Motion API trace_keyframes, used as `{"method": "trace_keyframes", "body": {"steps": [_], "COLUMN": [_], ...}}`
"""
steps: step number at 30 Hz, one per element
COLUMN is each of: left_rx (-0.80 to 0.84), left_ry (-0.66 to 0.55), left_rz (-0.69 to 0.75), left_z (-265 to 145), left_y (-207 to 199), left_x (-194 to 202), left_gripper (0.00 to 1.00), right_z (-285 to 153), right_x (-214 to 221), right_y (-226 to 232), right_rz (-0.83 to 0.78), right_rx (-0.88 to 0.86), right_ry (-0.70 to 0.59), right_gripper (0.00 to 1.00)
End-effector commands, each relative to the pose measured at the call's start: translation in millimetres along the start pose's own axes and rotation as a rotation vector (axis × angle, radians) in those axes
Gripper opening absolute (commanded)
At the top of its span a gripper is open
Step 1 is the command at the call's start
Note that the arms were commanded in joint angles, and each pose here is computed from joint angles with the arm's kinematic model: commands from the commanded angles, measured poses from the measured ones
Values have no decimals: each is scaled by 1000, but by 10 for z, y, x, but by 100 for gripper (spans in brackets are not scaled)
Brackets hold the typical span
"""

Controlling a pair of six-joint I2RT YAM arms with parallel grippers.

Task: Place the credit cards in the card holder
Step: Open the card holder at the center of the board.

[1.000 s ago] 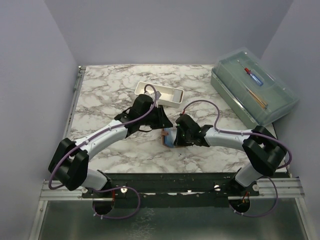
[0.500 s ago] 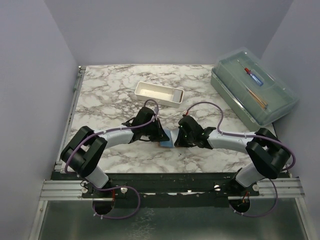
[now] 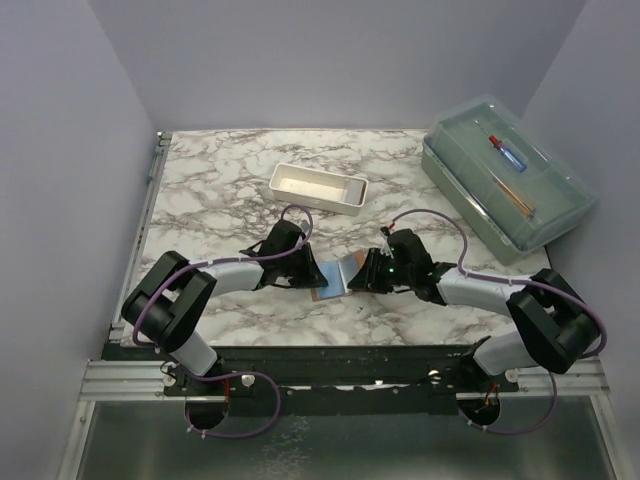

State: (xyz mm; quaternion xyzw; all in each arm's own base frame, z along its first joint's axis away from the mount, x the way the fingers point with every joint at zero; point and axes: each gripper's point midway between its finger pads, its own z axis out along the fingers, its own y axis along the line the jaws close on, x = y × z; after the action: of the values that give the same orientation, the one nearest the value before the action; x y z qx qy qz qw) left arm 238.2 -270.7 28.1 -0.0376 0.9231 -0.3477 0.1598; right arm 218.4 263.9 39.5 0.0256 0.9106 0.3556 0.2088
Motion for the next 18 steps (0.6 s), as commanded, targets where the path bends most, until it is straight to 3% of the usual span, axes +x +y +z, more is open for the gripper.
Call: {"method": "trace_keyframes", "body": {"steps": [1, 9, 18], "left_rx": [-174, -195, -278], "left_ry": [16, 6, 13], "left_rz": [18, 30, -15], "left_z": [76, 31, 4], "left_y": [483, 513, 698], "left_x": [122, 115, 156], "left_gripper": [0, 0, 0], "right_z": [-111, 160, 228], "right_x": [-230, -426, -230], "right_y": [743, 660, -135], "right_rz": [-70, -43, 43], "right_rx": [-274, -299, -107], "right_ry": [0, 33, 48], "right_gripper": [30, 17, 14]}}
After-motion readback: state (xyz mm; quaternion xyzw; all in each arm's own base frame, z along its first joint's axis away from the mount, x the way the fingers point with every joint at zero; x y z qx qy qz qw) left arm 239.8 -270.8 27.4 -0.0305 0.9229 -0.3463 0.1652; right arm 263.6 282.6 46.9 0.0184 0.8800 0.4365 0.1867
